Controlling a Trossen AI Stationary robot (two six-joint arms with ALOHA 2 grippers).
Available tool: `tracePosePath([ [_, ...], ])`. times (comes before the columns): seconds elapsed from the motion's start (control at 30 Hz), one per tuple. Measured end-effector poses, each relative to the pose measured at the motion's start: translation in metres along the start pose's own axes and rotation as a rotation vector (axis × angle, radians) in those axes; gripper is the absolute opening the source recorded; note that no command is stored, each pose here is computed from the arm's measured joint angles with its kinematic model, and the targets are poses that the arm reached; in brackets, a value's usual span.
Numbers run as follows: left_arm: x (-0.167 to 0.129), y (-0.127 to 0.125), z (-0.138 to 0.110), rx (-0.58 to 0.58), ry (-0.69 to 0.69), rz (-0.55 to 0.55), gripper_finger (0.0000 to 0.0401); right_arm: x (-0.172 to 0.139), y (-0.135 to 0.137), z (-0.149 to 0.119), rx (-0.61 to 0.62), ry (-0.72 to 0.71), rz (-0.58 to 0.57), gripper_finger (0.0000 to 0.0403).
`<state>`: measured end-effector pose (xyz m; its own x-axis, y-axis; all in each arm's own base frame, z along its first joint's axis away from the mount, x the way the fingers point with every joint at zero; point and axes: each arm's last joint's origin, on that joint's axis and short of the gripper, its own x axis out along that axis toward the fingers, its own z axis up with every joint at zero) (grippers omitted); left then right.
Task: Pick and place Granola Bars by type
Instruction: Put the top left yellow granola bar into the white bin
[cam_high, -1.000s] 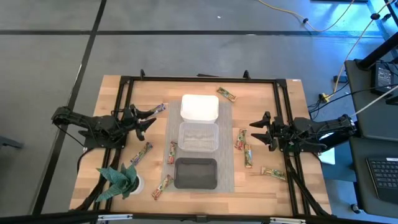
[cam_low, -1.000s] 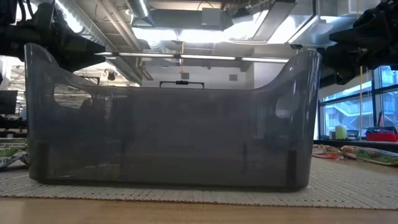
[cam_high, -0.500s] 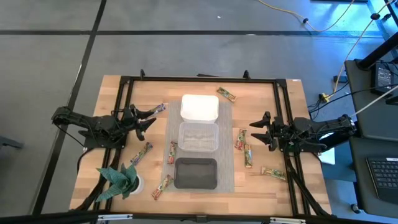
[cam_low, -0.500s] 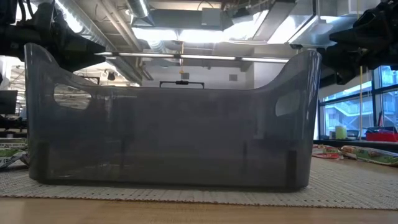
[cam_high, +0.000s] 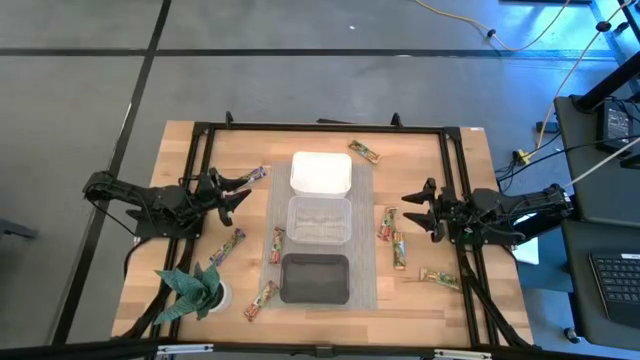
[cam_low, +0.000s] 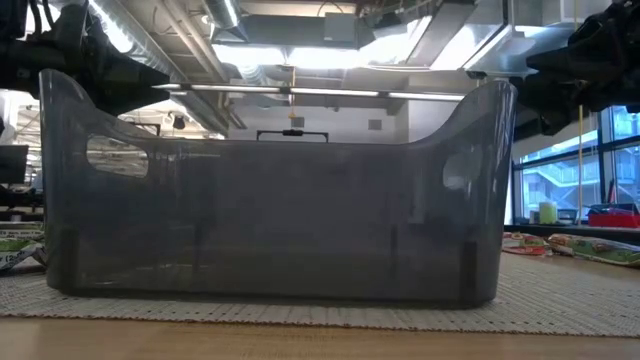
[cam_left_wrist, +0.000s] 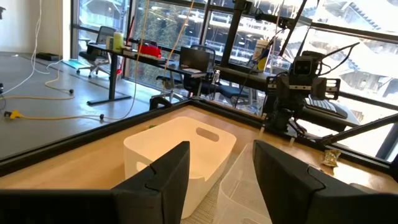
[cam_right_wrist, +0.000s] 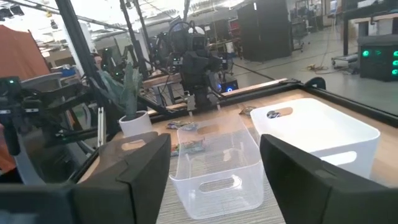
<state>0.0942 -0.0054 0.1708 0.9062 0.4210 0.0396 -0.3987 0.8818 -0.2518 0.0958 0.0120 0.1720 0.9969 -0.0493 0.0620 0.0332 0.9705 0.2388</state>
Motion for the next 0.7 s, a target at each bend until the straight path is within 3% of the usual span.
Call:
tracePosePath([
  [0.13, 0.0, 0.0, 0.0, 0.0, 0.0, 0.0, 0.0169, 0.0, 0.001, 0.006, 0.046, -0.056, 0.014, 0.025],
  [0.3, 0.0, 0.0, 0.0, -0.003, -0.006, 0.014, 0.0169, -0.003, 0.004, 0.022, 0.049, -0.226, 0.048, 0.025],
  [0.4, 0.0, 0.0, 0.0, -0.003, -0.007, 0.016, 0.0169, -0.004, 0.005, 0.034, 0.043, -0.252, -0.003, 0.025],
  [0.53, 0.0, 0.0, 0.003, -0.019, -0.028, 0.02, 0.0169, -0.001, 0.008, 0.054, 0.027, -0.195, -0.116, 0.025],
  [0.7, 0.0, 0.001, 0.008, -0.058, -0.081, 0.063, 0.0169, 0.01, 0.012, 0.088, -0.032, 0.015, -0.301, 0.025],
])
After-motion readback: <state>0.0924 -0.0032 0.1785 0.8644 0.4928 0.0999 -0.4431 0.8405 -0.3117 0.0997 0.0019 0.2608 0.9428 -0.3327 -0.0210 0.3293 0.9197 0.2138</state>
